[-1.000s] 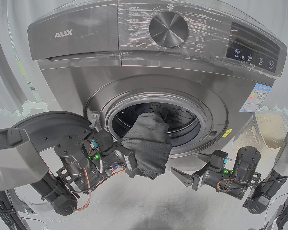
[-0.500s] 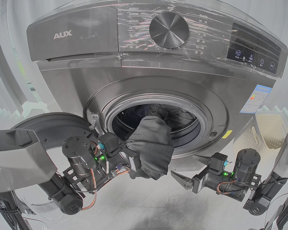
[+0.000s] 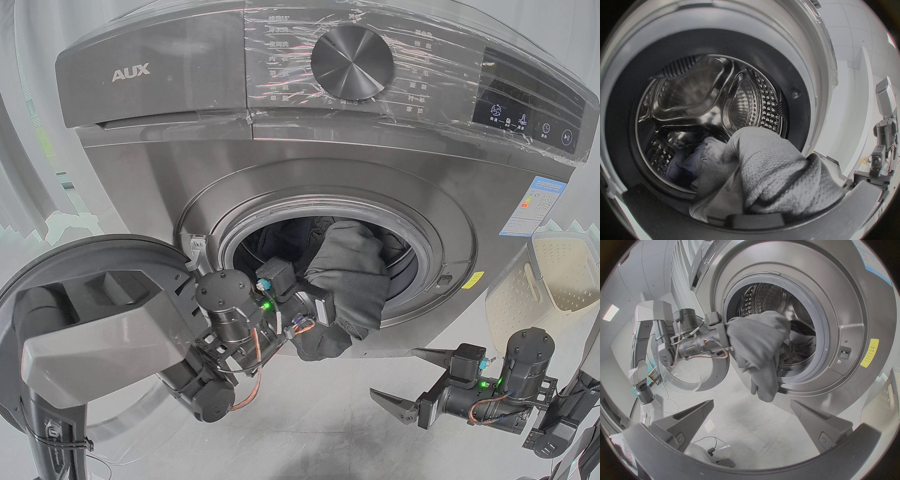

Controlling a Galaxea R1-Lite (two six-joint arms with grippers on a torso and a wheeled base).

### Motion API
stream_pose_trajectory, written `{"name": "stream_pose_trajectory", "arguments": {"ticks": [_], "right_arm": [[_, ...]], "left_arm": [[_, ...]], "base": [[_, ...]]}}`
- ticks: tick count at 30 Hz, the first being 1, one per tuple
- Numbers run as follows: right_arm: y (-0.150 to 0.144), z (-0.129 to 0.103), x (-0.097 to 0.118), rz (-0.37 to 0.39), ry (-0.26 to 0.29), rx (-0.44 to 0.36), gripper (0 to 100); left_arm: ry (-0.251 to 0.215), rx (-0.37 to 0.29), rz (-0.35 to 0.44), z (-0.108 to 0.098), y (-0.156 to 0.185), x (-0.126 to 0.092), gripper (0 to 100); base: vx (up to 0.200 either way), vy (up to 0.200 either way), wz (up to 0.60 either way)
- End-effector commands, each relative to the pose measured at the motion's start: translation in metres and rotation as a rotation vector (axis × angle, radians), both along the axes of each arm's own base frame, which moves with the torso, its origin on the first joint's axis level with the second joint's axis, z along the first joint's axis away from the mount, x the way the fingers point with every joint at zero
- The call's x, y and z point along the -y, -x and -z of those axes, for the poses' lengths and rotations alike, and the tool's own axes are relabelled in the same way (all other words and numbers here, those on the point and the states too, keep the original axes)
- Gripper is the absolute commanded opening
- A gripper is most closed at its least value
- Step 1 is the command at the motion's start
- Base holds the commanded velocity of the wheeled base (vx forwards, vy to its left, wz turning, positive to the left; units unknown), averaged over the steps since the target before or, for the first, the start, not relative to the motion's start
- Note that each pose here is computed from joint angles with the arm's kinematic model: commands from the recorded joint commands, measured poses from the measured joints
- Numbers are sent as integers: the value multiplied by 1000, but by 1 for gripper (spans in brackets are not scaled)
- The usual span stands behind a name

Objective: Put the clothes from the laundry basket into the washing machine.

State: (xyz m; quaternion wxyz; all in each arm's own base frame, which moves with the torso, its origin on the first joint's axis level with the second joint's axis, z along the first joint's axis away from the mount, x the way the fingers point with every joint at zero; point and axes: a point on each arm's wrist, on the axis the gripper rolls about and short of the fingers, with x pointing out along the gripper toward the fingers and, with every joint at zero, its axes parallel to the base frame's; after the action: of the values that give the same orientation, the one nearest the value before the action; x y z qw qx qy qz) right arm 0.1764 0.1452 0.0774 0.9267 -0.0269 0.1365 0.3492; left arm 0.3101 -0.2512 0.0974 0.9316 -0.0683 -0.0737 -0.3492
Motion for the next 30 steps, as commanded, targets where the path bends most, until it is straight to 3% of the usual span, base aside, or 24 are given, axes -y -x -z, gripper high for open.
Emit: {"name": "stream_pose_trajectory", "arguments": {"ticks": [1,5,16,25,30], "right_arm": [[5,1,3,-16,5,-12,100],[6,2,4,-16,11,-20,100],[9,7,-2,-46,24,-39,100],[8,15,-5,-51,43,-67,100],[8,18,-6,-58,50,-78,100]], "left_arm": [[13,11,-11,26,-29,21,0],[42,40,-44,20,-47,23,0],[52,24,-151,23,-92,40,0],[64,21,-182,15,-116,39,0],[116,49,-232,10,-133,43,0]], "base": [[0,0,0],[0,0,0],[0,0,0],[0,0,0],[0,0,0]]}}
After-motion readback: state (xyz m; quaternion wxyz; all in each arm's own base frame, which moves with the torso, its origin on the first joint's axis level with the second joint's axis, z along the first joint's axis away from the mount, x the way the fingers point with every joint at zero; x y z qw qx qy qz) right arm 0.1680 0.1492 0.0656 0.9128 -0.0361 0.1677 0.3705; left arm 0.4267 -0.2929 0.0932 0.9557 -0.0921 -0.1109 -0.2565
